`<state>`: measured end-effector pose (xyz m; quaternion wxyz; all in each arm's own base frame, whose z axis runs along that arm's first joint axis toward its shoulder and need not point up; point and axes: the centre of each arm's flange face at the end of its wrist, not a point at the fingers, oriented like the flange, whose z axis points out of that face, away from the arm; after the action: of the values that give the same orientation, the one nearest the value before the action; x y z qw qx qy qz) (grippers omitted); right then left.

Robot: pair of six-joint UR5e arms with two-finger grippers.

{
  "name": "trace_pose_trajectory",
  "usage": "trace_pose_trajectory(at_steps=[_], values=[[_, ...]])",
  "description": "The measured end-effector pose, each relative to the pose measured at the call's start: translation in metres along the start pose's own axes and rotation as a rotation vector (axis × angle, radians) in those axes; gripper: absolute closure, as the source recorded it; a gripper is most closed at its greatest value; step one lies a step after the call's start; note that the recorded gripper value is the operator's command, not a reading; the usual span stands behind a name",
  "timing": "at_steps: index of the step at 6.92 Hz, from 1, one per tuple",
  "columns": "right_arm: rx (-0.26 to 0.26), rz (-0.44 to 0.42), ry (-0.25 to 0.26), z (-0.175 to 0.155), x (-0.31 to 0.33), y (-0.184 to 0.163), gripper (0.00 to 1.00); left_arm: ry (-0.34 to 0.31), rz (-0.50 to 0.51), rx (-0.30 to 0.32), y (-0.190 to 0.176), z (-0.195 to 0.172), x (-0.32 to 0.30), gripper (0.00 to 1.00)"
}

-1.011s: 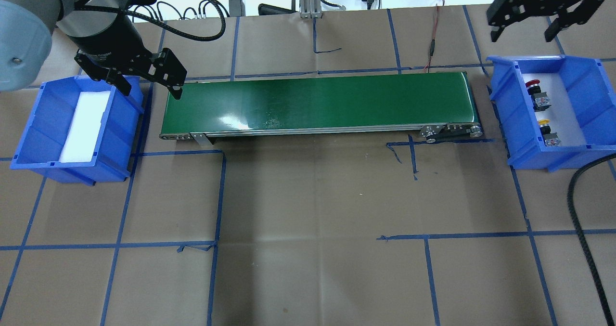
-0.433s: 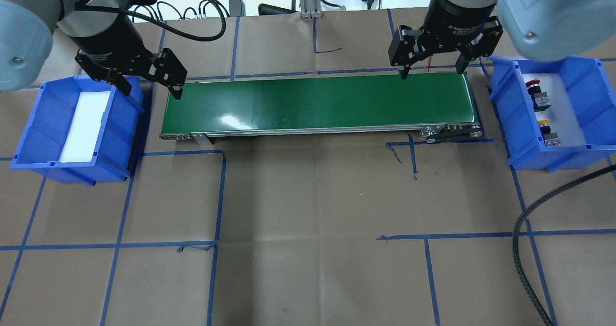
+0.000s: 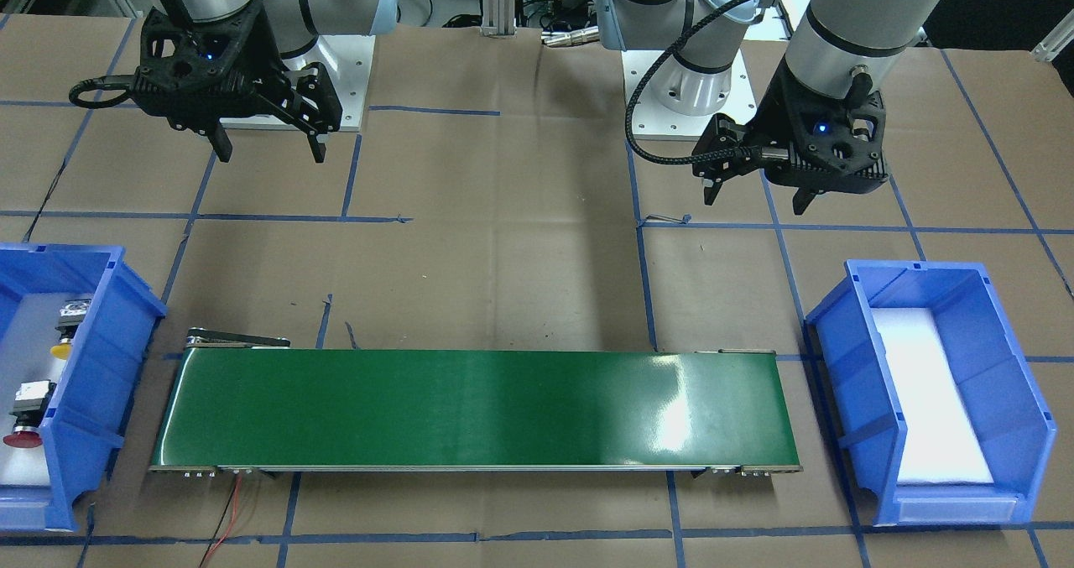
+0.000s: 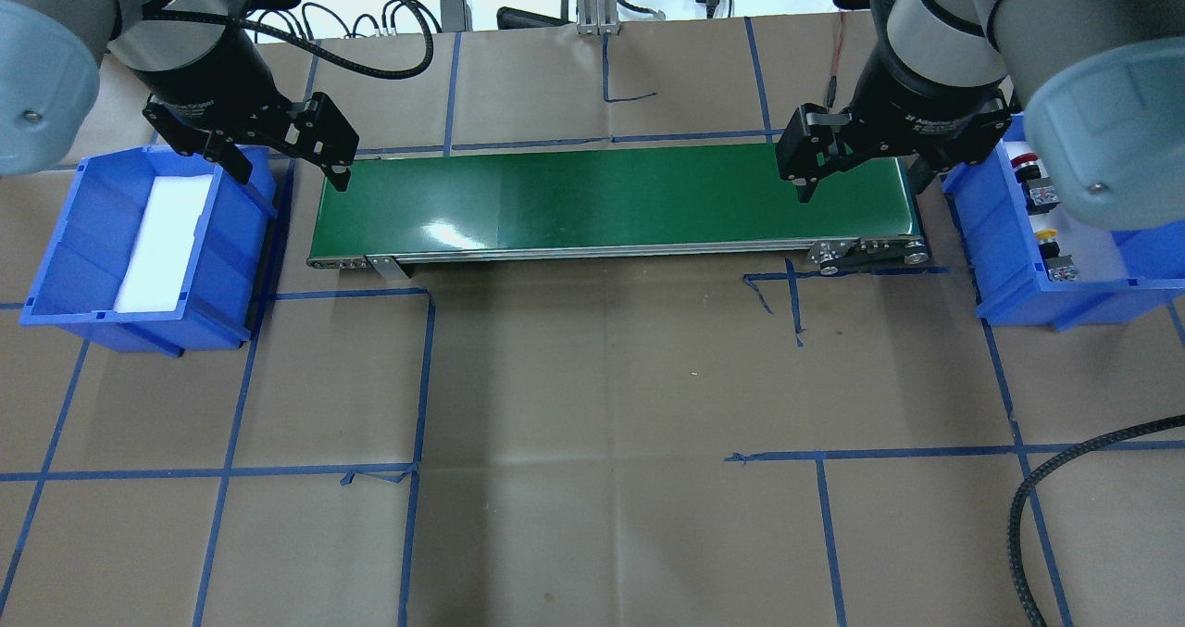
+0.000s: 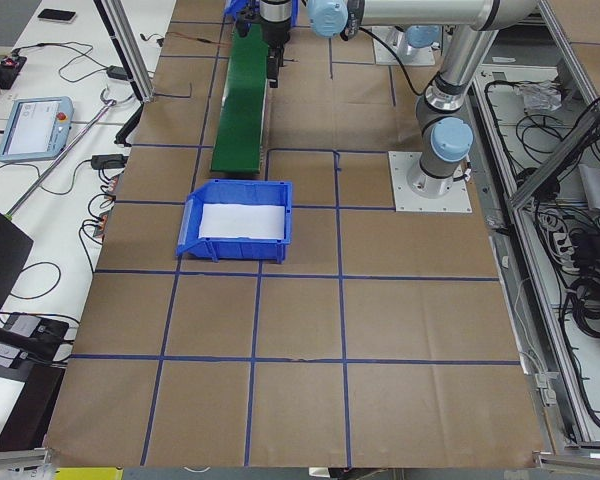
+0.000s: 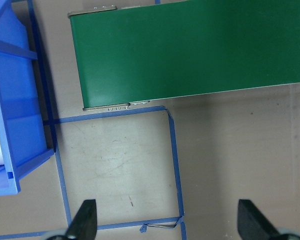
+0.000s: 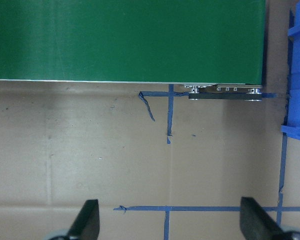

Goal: Transport two buttons from left to right

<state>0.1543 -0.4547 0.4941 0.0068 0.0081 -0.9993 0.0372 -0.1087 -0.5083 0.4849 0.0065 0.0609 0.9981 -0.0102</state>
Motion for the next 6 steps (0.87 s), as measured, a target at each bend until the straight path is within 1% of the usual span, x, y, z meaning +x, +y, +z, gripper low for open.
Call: trace_pose_trajectory(at_steps=[4, 5, 6], values=[[-0.005, 0.004, 0.0, -0.0033, 0.0034, 0.0051, 0.0, 0.0, 0.0, -0.001, 0.0, 0.0002, -0.0004, 0.0], [-0.01, 0.003, 0.001, -0.0017, 0.0028, 0.0057, 0.0, 0.0, 0.0, -0.001, 0.0001, 0.0001, -0.0005, 0.0], [-0.026, 0.002, 0.001, 0.0006, 0.0025, 0.0062, 0.0, 0.0, 0.0, -0.001, 0.0001, 0.0001, -0.0004, 0.0]])
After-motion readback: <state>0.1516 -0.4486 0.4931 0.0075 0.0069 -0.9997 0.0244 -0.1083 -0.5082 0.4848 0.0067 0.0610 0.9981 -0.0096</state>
